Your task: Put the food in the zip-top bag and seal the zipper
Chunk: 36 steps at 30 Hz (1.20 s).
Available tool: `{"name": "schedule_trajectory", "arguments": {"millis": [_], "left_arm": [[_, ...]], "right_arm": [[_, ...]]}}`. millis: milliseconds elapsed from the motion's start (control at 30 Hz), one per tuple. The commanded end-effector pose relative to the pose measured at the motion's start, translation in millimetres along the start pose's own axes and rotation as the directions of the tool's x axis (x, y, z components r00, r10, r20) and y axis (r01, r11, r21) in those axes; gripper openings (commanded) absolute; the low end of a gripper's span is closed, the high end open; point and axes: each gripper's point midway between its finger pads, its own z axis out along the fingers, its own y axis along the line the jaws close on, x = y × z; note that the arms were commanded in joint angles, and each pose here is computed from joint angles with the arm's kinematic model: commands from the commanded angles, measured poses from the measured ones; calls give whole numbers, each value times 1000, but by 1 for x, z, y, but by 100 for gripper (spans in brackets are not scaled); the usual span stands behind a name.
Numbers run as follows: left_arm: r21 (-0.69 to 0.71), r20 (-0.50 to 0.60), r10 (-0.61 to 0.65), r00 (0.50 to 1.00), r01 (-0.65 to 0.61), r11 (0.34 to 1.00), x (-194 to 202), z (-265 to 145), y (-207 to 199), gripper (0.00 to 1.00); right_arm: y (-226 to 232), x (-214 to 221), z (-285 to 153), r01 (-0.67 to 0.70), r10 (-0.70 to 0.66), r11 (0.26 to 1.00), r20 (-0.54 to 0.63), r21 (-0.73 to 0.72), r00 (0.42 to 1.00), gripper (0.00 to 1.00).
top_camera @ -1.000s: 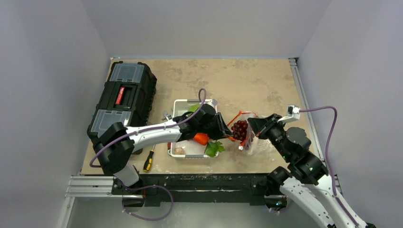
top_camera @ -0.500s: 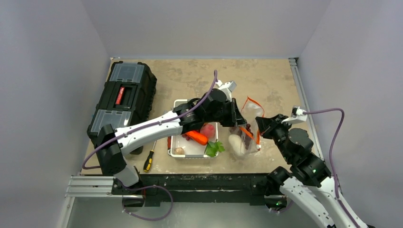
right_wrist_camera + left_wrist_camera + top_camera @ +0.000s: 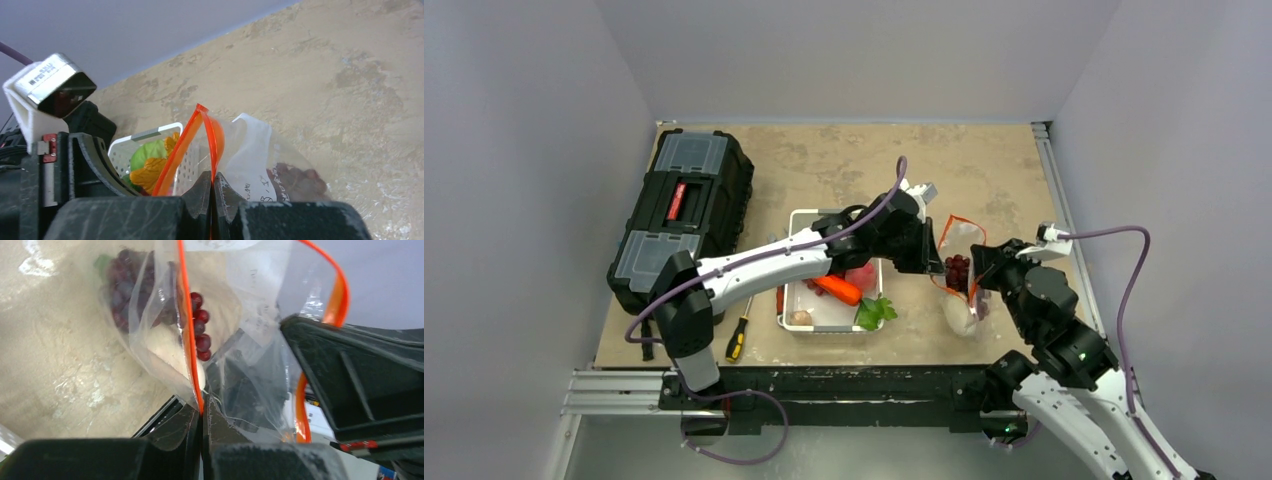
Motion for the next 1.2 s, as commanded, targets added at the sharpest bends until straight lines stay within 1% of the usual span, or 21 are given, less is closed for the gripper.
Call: {"name": "schedule_trajectory", "arguments": {"millis": [0, 67, 133, 200, 300, 367, 433, 567, 667, 767, 833, 900, 933, 1000, 1033, 1067, 1133, 1167], "left_arm": [[180, 98, 85, 992, -102, 978, -34, -41, -67, 1], [175, 102, 85, 991, -102, 979, -33, -42, -65, 2], [143, 96, 64, 993, -77, 987, -31, -34, -52, 2], [106, 63, 23, 998, -30, 994, -24, -21, -30, 2], [39, 21, -32, 999, 32, 999, -11, -4, 5, 2], [31, 15, -37, 999, 37, 999, -8, -5, 10, 2], [43, 40, -10, 999, 8, 999, -16, -15, 0, 4], [85, 99, 48, 994, -56, 995, -38, -40, -30, 7], [131, 121, 68, 990, -84, 988, -44, -54, -49, 9], [125, 123, 65, 990, -81, 989, -42, -55, -44, 13], [83, 109, 53, 993, -62, 995, -36, -48, -26, 16], [55, 84, 27, 996, -32, 998, -29, -41, -9, 22], [42, 76, 17, 997, -20, 999, -26, -38, -1, 27], [24, 68, 6, 998, -8, 1000, -22, -38, 10, 42], [18, 74, 7, 997, -8, 1000, -23, -40, 14, 50], [11, 78, 10, 997, -11, 1000, -23, -44, 15, 56], [-6, 95, 30, 995, -30, 1000, -26, -54, 17, 65], [-17, 105, 44, 993, -43, 999, -27, -62, 18, 68]], "right_arm": [[10, -41, -10, -10, 12, 1000, 112, -18, 994, 0], [13, -40, -10, -21, 25, 999, 106, -33, 994, 0], [13, -29, -5, -40, 43, 998, 90, -42, 995, 0], [8, -11, 5, -65, 67, 997, 68, -30, 995, 0], [-3, 28, 21, -87, 87, 996, -2, -4, 996, 0], [-1, 35, 24, -83, 82, 996, -21, -14, 996, 0], [2, 28, 24, -63, 62, 998, -11, -23, 998, 0], [10, -10, 14, -20, 21, 1000, 61, -18, 998, 0], [20, -35, 2, -11, 15, 999, 98, -44, 995, 0], [23, -45, -4, -11, 18, 998, 117, -60, 993, 0], [17, -38, 0, -7, 11, 999, 123, -38, 992, 0], [5, -20, 10, 7, -7, 1000, 99, 1, 995, 0], [0, -9, 15, 11, -13, 1000, 79, 19, 997, 0], [-7, 9, 23, 19, -20, 999, 43, 40, 999, 0], [-8, 13, 25, 24, -25, 999, 34, 47, 999, 0], [-9, 14, 26, 30, -31, 998, 31, 54, 999, 0], [-10, 12, 27, 44, -47, 997, 35, 62, 998, 0], [-9, 8, 26, 49, -52, 997, 42, 62, 998, 0]]}}
